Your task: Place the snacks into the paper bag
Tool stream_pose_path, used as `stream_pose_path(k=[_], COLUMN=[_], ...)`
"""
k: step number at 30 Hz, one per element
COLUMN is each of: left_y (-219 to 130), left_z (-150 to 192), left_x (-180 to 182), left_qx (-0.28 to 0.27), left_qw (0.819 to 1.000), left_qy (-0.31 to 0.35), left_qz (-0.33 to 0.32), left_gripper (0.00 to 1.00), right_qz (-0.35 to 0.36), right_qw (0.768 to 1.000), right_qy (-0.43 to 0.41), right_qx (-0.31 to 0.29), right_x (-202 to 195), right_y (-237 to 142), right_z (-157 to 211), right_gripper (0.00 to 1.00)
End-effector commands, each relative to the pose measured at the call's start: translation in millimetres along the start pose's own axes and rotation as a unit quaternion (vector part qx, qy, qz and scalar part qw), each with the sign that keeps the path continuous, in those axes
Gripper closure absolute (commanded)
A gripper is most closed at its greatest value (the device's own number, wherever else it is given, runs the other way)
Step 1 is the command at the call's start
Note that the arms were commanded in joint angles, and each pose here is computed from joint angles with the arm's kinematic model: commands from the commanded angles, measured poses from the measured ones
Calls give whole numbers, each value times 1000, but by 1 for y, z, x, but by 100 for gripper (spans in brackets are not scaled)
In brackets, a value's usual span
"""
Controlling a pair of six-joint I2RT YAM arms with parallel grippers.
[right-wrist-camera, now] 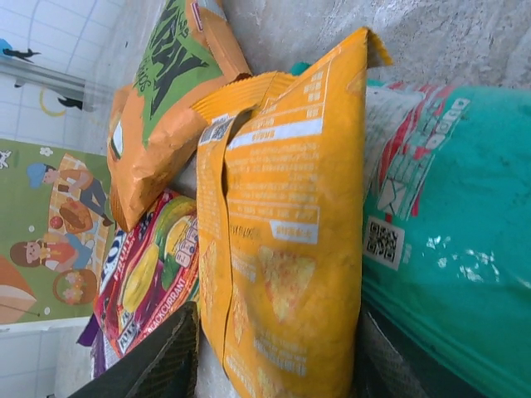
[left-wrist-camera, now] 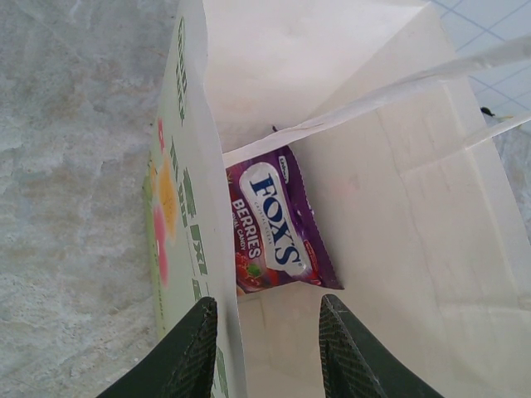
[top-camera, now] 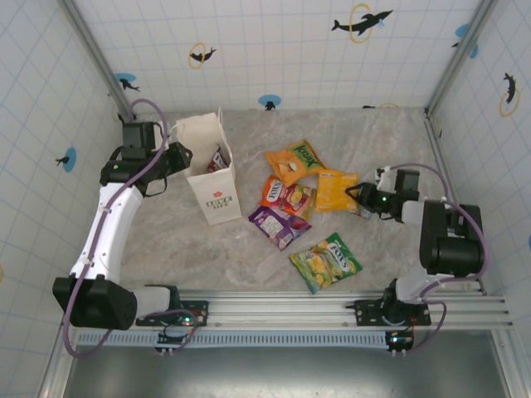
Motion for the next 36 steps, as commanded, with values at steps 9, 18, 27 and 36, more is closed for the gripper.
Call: stream_pose_path(k=[9, 18, 27, 36], left_y=[0, -2, -7, -11], left_z=[3, -1, -8, -13], left_x=[0, -1, -3, -2], left_qx=[6, 1, -12, -24], left_qw=[1000, 1000, 1000, 1000], left_qy=[8, 8, 8, 7], left_qz=[-6, -8, -6, -17], left_gripper=[64, 64, 63, 64], right_qz=[-34, -37, -22, -54], right_qw=[999, 996, 976, 935], right_qy=[-21, -50, -129, -232], right_qx=[-22, -62, -173, -264], right_x=[11, 37, 113, 236], right_y=[11, -10, -47, -62], right_z=[-13, -16, -19, 8], right_gripper=[96, 98, 99, 99])
Point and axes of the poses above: each hand's point on the last joint's axis, 136 mm out from that joint toward the fingers, its own y axis out along the fingers, its own x axis along the line the jaws close on, z = x × y, the point moved 8 cm from there along -y, back along the fingers, and after that the axes turned 15 degrees about y, right-handed, at the moved point
